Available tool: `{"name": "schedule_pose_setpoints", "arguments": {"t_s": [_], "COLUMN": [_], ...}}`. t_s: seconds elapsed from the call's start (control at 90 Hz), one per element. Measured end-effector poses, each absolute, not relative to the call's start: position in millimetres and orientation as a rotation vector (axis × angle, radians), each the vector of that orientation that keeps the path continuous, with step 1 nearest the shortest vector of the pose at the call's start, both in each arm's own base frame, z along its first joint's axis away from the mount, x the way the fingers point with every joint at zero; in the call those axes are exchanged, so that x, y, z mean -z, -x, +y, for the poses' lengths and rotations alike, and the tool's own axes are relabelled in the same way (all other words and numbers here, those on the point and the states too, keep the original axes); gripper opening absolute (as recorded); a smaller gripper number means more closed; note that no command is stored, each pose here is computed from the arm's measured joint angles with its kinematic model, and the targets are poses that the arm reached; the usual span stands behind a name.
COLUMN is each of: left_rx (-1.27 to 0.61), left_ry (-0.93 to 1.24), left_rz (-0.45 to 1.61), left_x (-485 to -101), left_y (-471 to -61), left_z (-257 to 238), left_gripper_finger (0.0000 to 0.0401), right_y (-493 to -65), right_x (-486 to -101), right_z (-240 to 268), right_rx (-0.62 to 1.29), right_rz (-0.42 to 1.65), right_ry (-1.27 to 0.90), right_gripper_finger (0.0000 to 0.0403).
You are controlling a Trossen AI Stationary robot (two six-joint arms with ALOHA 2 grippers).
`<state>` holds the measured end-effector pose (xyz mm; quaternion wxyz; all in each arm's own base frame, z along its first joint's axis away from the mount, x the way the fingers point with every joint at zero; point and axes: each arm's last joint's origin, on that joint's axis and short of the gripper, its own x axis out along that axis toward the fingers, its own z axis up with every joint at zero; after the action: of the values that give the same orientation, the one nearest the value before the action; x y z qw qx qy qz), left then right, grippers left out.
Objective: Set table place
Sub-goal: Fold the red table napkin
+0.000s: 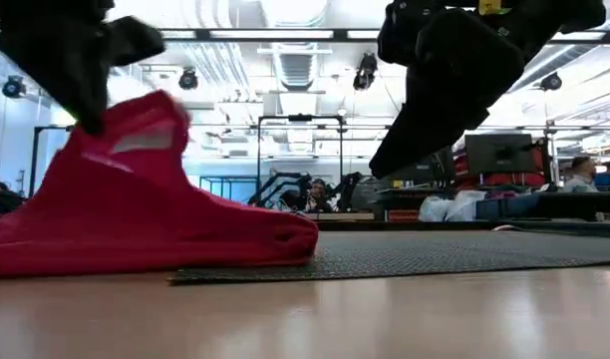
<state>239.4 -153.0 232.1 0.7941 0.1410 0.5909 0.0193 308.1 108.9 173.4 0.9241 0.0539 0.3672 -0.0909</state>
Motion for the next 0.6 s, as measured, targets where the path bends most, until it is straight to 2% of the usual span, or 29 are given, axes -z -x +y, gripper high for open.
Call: {"name": "schedule_pose_setpoints", "arguments": {"t_s": [0.211,0.444,0.6], "left_rx": [0.004,0.054,0.169], "left_ry": [-0.338,-0.332,-0.355], "left_rz": [1.355,1.384,1.419], "left_x": [-206.8,-202.1,-201.7], "left_y": [-217.2,-214.6,-213.5], "left_z": [-153.1,-154.8,-156.7], "left_gripper_finger": [0.0002,0.0013,0.0043], "right_y": [-308.4,-309.2,-309.7], "right_x": [-173.4,-174.2,-174.8], "right_z": [108.8,109.2,109.6], "right_rx": [0.186,0.177,0.155], "right_rz": [0.752,0.743,0.74], "right_ry": [-0.111,-0.104,-0.072], "right_gripper_finger": [0.02,0.0201,0.0204]}}
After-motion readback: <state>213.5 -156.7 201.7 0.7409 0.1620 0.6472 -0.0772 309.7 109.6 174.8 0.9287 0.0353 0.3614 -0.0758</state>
